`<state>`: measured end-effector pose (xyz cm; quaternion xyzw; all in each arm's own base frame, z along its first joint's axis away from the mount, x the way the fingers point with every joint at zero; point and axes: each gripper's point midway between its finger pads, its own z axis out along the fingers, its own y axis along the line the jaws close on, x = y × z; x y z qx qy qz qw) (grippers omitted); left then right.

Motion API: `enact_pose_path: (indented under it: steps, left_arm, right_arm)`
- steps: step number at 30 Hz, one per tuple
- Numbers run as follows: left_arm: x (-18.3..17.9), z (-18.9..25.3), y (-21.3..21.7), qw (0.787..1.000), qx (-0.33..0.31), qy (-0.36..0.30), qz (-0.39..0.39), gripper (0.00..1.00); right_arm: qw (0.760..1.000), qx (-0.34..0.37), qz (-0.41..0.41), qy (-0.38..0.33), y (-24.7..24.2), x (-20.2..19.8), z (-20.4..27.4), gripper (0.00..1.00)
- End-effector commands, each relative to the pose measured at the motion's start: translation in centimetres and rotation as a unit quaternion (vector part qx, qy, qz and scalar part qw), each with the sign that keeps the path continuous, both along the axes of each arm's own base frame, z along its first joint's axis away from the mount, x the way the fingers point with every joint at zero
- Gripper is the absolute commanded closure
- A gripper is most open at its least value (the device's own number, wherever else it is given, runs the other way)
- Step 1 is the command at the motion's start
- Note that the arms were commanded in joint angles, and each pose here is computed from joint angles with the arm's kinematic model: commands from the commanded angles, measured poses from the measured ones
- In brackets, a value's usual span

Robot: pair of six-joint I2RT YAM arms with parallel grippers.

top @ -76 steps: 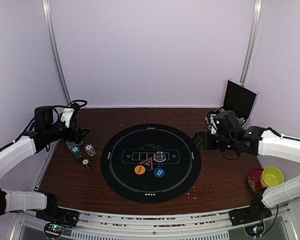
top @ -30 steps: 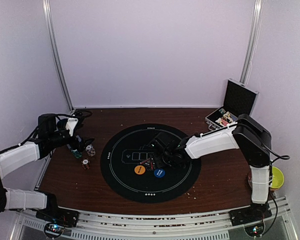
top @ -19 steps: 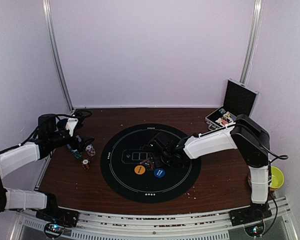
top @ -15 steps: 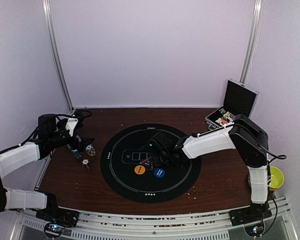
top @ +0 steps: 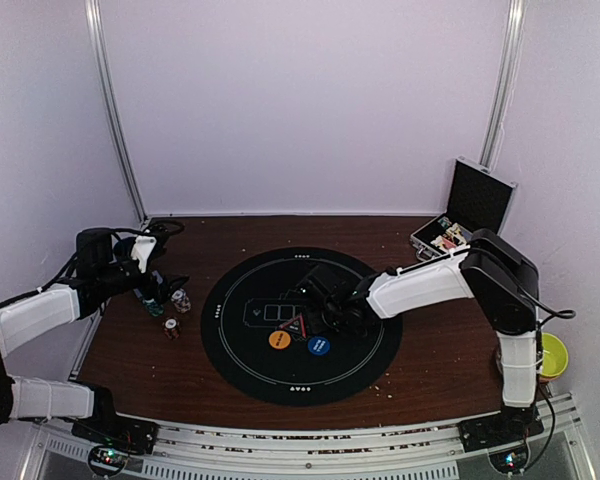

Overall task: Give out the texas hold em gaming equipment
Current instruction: Pick up the dealer button from the poker table mat, then place the dealer button on the poker table mat.

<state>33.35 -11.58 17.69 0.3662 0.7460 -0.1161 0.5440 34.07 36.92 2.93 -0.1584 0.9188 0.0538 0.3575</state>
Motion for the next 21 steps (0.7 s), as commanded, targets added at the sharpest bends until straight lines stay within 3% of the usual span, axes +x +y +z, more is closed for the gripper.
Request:
enact_pose_path:
  steps: [1,9,21]
  left_arm:
    - [0.5,0.4,0.4,1.000,-0.003,-0.016,0.009,0.02]
    - [0.6,0.6,0.4,1.000,-0.001,-0.019,0.011,0.02]
    - [0.7,0.3,0.5,1.000,-0.001,-0.016,0.011,0.02]
  right_arm:
    - [0.999,-0.007,-0.005,-0.032,-1.2,-0.3,3.0,0.50]
    - [0.994,-0.020,0.081,-0.075,2.0,-4.4,7.1,0.49]
    - [0.969,-0.012,0.245,-0.035,6.1,-14.7,3.7,0.50]
